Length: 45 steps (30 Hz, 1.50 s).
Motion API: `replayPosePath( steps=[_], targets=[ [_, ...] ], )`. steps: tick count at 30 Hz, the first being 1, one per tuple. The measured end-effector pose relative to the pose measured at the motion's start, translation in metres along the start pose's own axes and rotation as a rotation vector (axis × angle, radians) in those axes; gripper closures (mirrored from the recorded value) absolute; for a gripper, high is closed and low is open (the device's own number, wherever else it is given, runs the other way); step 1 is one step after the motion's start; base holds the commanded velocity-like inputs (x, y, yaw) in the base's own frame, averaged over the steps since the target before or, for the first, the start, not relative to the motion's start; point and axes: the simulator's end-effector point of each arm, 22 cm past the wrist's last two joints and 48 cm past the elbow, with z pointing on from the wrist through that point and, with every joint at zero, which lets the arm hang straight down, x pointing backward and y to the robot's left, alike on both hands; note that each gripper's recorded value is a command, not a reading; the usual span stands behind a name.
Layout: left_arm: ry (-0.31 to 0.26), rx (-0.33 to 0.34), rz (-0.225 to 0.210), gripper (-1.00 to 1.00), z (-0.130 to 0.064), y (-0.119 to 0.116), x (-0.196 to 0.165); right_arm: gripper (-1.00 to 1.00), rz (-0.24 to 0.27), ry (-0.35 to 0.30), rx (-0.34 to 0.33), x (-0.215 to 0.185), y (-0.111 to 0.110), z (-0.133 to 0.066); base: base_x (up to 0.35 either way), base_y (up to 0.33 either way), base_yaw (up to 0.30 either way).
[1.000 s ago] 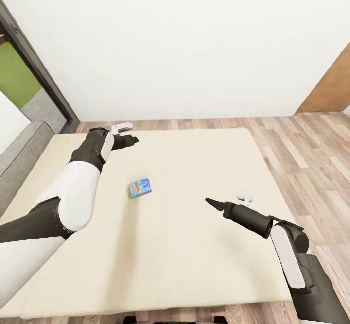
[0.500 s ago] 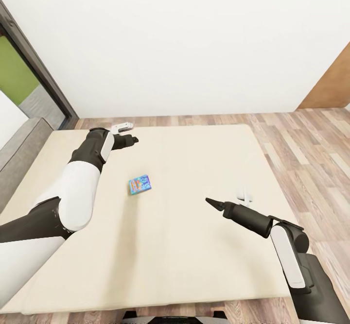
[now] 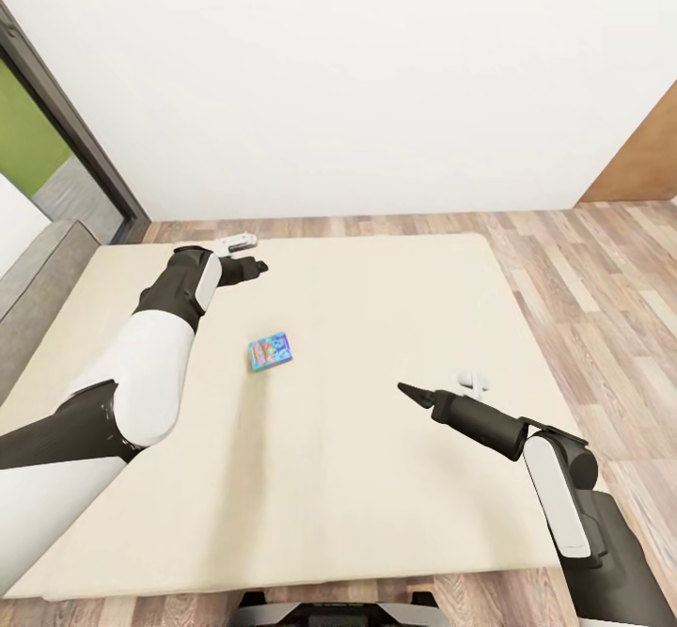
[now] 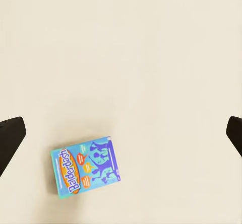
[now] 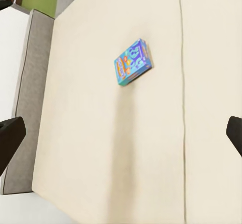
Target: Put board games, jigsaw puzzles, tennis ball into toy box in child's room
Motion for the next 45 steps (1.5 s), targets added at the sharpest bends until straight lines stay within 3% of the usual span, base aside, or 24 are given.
replayPosePath(
  steps=[20, 25, 34, 45],
  targets=[
    [-0.053, 0.013, 0.007, -1.0, -0.002, -0.012, -0.048, -1.0, 0.022, 0.021, 0.012, 0.011, -0.013, 0.006, 0.0, 0.0, 0.0],
    [-0.071, -0.012, 0.011, -1.0, -0.003, -0.009, -0.063, -1.0, 0.025, 0.027, 0.017, 0.014, -0.017, 0.008, 0.0, 0.0, 0.0],
    [-0.041, -0.069, 0.008, -1.0, 0.002, 0.005, -0.06, -1.0, 0.035, 0.037, 0.023, 0.02, -0.022, 0.01, 0.0, 0.0, 0.0],
    [-0.025, -0.075, 0.01, -1.0, 0.01, 0.005, -0.056, -1.0, 0.048, 0.048, 0.028, 0.026, -0.029, 0.014, 0.0, 0.0, 0.0]
  ],
)
